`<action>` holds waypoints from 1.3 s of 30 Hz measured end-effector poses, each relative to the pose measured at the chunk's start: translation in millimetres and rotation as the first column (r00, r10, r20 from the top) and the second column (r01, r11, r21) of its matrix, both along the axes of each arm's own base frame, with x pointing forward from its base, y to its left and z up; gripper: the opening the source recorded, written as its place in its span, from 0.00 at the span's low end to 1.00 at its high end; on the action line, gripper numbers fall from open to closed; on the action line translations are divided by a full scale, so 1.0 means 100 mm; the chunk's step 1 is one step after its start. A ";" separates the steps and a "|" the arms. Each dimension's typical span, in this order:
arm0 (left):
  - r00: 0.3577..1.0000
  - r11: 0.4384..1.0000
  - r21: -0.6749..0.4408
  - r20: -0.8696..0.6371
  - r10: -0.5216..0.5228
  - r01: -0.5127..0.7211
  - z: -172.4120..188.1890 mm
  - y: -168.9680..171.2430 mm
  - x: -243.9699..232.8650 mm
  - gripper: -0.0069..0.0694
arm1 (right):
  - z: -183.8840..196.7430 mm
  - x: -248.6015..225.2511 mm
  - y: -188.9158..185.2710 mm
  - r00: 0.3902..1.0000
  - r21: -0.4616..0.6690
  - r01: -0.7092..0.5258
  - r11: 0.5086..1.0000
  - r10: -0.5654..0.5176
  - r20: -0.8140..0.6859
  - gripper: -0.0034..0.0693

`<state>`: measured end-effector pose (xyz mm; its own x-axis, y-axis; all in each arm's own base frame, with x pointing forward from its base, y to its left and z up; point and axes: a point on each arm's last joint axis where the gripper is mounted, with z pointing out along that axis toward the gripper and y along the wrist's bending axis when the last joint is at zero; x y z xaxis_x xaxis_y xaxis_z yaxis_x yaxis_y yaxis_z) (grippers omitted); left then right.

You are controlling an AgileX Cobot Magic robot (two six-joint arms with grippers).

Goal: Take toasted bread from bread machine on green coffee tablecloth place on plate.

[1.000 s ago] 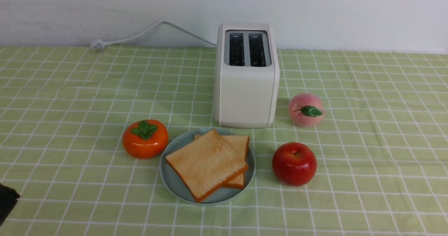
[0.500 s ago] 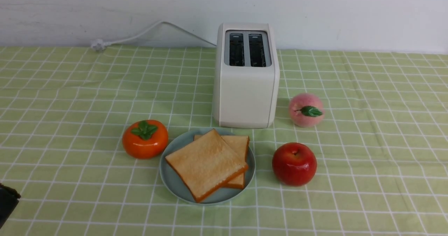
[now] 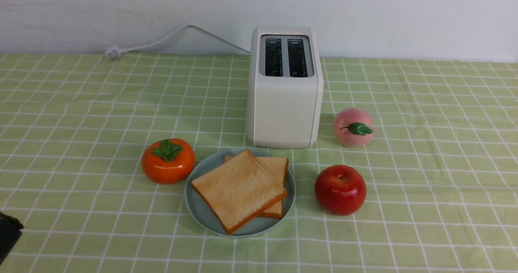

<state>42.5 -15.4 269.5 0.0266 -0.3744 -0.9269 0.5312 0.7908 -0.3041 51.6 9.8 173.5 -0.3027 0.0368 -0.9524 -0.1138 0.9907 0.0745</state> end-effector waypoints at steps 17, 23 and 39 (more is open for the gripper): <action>0.967 0.950 0.295 0.190 -0.167 0.106 0.00 -0.16 -0.12 0.07 | 0.00 0.00 0.00 1.000 0.000 0.000 1.000 0.000 0.000 0.06; 0.951 0.841 0.462 -0.020 -0.309 0.283 -0.24 -0.26 -0.19 0.07 | 0.00 0.00 0.00 1.000 0.000 0.000 1.000 0.000 0.000 0.08; 0.985 0.939 0.325 -0.096 0.146 -0.107 -0.30 -0.04 0.02 0.07 | 0.00 0.00 0.00 1.000 0.000 0.000 1.000 0.000 0.000 0.10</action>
